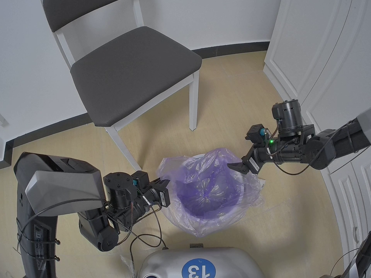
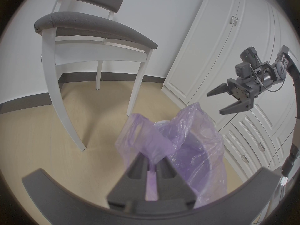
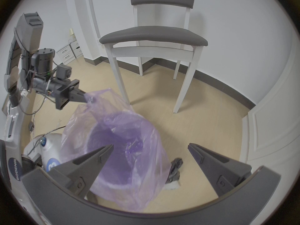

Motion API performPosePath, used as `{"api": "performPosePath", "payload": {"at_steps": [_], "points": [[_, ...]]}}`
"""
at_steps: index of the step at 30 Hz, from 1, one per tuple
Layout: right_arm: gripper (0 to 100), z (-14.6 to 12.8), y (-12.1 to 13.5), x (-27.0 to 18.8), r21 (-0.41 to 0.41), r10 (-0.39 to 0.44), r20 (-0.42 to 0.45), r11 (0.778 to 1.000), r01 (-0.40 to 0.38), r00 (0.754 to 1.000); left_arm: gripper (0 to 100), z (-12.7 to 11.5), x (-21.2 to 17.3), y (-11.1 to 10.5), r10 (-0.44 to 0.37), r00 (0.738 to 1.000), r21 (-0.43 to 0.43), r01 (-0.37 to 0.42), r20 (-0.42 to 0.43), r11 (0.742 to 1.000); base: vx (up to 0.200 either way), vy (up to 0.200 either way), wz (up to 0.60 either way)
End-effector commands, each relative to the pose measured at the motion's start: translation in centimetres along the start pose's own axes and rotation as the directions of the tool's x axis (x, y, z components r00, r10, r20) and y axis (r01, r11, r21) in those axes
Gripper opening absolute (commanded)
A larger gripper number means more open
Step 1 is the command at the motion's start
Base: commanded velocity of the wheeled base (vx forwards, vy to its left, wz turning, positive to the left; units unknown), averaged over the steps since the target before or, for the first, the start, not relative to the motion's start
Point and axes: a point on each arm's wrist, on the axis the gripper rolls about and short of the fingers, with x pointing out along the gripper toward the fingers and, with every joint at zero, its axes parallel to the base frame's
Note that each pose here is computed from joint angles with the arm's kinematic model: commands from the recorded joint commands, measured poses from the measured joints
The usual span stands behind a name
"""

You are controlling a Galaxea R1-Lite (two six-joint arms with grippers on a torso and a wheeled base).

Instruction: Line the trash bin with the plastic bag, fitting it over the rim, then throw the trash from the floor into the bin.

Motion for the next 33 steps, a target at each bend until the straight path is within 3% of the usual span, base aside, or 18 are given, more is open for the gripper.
{"api": "performPosePath", "payload": {"at_steps": [1,9,10,20,26,33], "points": [[100,-0.8,1.0,4.1,-0.012,0.028,-0.024,1.0,-0.028,0.999,100,0.0,-0.2,0.6,0.015,1.0,-0.003,-0.015,0.008,1.0,0.0,0.0,0.0],[100,-0.4,0.7,5.6,-0.016,0.019,-0.01,1.0,-0.019,1.0,100,-0.9,-1.2,2.1,0.065,0.997,-0.017,-0.065,-0.047,0.998,0.0,0.0,0.0],[0,-0.3,0.6,5.7,-0.016,0.015,-0.006,1.0,-0.016,1.0,100,-1.2,-1.5,2.2,0.069,0.996,-0.018,-0.071,-0.06,0.997,0.0,0.0,0.0],[0,0.3,-0.4,6.7,-0.009,-0.011,0.027,1.0,0.011,1.0,100,0.8,-2.5,3.4,0.109,0.994,-0.022,-0.109,-0.008,0.994,0.0,0.0,0.0],[0,1.5,-1.2,6.3,-0.001,-0.054,0.095,0.999,0.055,0.994,100,2.2,-2.5,3.7,0.119,0.992,-0.024,-0.118,0.042,0.993,0.0,0.0,0.0],[0,2.0,-1.5,6.4,0.001,-0.091,0.133,0.996,0.092,0.987,100,1.3,-1.0,4.2,0.122,0.992,-0.024,-0.121,0.041,0.992,0.0,0.0,0.0]]}}
